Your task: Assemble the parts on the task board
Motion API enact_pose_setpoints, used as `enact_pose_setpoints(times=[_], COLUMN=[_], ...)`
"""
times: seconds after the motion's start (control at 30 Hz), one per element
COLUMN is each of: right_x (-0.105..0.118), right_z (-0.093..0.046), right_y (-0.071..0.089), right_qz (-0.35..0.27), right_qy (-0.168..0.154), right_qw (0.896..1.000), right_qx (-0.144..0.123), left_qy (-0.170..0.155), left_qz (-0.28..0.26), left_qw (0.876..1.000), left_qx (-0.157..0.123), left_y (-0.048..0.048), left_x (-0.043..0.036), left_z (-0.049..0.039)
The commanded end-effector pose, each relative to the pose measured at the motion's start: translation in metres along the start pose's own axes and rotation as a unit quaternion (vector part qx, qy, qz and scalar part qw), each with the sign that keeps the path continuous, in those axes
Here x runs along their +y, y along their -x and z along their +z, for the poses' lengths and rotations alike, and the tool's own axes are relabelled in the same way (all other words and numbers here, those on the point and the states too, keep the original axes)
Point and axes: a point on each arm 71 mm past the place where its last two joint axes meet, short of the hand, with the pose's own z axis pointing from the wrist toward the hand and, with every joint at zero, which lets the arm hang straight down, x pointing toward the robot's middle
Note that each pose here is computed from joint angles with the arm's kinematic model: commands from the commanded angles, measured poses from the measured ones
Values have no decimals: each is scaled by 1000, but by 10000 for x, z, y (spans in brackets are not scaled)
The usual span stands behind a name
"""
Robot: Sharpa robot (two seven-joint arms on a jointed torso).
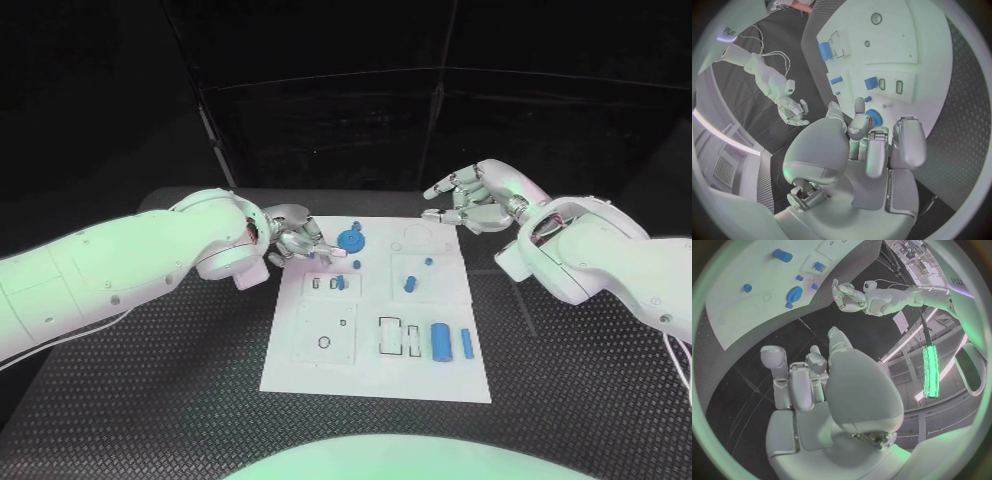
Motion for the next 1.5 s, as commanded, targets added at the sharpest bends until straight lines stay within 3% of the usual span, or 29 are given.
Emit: enact_pose_setpoints(times=[0.03,0.37,0.87,1.5], right_x=[-18,-6,4,0], right_z=[18,49,81,111], right_y=[-7,-33,-63,-76], right_qz=[-6,-30,-33,-38], right_qy=[-20,-24,-27,-26], right_qw=[1000,999,999,999], right_qx=[7,8,11,11], left_qy=[61,75,91,87], left_qz=[85,116,146,157], left_qw=[994,990,984,982], left_qx=[-1,4,41,61], left_y=[25,30,-123,-231], left_x=[22,-118,-189,-293], left_z=[47,233,437,512])
